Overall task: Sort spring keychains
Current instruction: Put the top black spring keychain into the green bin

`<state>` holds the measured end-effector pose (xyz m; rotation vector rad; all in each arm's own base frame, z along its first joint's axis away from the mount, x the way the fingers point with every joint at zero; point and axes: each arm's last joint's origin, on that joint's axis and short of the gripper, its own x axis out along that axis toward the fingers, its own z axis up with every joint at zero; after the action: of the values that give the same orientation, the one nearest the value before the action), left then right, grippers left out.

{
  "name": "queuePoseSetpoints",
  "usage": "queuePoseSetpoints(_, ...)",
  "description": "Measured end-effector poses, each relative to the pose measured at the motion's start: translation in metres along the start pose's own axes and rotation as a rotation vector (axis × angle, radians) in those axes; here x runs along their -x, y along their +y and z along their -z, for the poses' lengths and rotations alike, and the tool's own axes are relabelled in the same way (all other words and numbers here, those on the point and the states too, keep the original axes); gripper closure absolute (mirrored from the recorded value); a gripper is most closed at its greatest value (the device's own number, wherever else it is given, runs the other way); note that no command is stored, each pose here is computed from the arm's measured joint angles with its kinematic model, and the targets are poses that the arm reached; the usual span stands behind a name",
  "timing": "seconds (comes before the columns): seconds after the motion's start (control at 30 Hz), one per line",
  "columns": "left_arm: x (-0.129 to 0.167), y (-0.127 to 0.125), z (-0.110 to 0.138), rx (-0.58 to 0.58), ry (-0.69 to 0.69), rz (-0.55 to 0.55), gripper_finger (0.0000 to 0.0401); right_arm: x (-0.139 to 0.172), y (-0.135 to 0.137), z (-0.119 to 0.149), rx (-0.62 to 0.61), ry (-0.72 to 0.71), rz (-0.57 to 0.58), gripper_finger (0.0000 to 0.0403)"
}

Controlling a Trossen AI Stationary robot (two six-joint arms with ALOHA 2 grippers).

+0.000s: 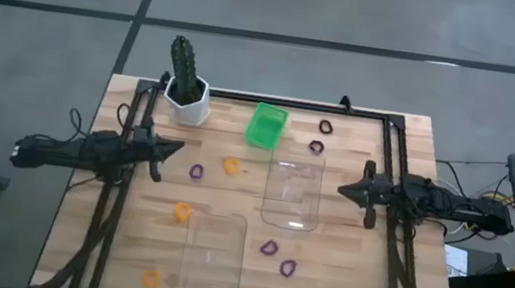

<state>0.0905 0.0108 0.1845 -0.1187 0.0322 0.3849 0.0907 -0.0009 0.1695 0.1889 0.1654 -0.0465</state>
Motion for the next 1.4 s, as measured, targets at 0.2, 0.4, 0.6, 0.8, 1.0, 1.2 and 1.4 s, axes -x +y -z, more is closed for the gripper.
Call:
queuePoseSetpoints(0.2, 0.000, 0.000, -0.004, 0.046, -0.038, 0.006, 0.0401, 0.000, 0.002, -0.010, -0.165, -0.099, -0.021, 0.0374)
queuePoseSetpoints(0.4, 0.002, -0.002, -0.018, 0.288, -0.172, 0.042, 0.0401, 0.009, 0.005, -0.039, -0.486, -0.416, -0.105, 0.0374)
queuePoseSetpoints(0.6, 0.004, -0.002, -0.029, 0.543, -0.275, 0.099, 0.0401, 0.022, 0.007, -0.062, -0.653, -0.688, -0.210, 0.0374)
queuePoseSetpoints(0.8, 0.006, -0.002, -0.034, 0.699, -0.312, 0.136, 0.0401, 0.034, 0.005, -0.078, -0.710, -0.954, -0.161, 0.0374)
queuePoseSetpoints(1.0, 0.006, -0.002, -0.035, 0.823, -0.324, 0.156, 0.0401, 0.021, 0.003, -0.083, -0.898, -0.923, -0.097, 0.0374)
queuePoseSetpoints(1.2, 0.007, -0.002, -0.036, 0.874, -0.329, 0.169, 0.0401, -0.016, 0.007, -0.095, -1.038, -0.635, 0.034, 0.0374)
queuePoseSetpoints(1.4, 0.007, -0.002, -0.036, 0.936, -0.326, 0.180, 0.0401, -0.037, 0.009, -0.133, -0.659, -0.361, 0.330, 0.0374)
